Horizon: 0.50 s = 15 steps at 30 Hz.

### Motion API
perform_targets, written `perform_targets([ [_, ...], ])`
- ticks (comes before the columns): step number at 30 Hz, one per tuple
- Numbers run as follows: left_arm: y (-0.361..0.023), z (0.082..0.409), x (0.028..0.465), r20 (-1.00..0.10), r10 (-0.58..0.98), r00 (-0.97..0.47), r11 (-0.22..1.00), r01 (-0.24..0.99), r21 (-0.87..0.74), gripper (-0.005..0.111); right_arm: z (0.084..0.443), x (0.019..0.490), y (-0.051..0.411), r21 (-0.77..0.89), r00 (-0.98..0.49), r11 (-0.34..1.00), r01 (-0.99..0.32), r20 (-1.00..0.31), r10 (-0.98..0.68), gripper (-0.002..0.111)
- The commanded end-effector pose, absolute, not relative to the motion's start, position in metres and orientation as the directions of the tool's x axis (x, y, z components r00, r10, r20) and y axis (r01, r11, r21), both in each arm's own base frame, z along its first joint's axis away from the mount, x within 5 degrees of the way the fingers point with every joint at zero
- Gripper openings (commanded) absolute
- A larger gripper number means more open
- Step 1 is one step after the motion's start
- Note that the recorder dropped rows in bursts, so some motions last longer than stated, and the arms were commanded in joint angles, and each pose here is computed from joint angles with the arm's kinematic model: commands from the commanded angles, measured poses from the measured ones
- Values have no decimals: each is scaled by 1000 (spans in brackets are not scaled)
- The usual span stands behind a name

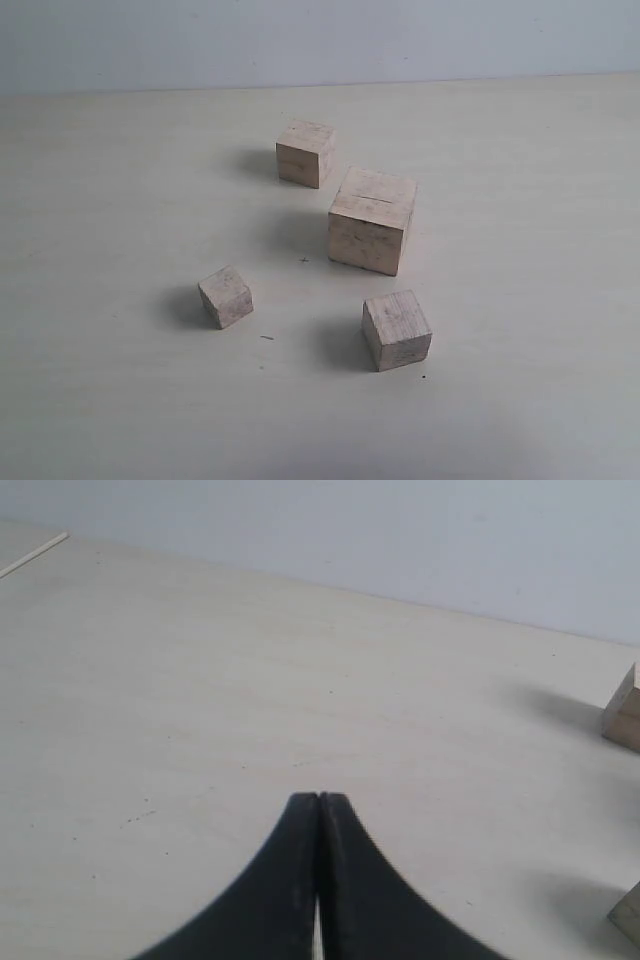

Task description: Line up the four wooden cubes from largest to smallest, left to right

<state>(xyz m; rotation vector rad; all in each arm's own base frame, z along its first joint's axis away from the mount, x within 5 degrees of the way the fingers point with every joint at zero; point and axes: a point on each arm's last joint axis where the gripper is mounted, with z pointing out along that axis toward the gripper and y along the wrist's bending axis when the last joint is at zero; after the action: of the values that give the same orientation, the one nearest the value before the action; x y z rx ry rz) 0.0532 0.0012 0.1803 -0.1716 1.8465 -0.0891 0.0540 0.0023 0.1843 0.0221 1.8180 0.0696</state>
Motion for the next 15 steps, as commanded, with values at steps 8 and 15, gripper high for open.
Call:
perform_targets([
  [8,1,181,53,-950,-164,-265,986,-66,-152,0,220,55,0,155,155,987,-39,-975,160,0],
  [15,1,181,53,-950,-164,-265,986,-66,-152,0,238,50,-2,182,355,982,-52,-916,189,0],
])
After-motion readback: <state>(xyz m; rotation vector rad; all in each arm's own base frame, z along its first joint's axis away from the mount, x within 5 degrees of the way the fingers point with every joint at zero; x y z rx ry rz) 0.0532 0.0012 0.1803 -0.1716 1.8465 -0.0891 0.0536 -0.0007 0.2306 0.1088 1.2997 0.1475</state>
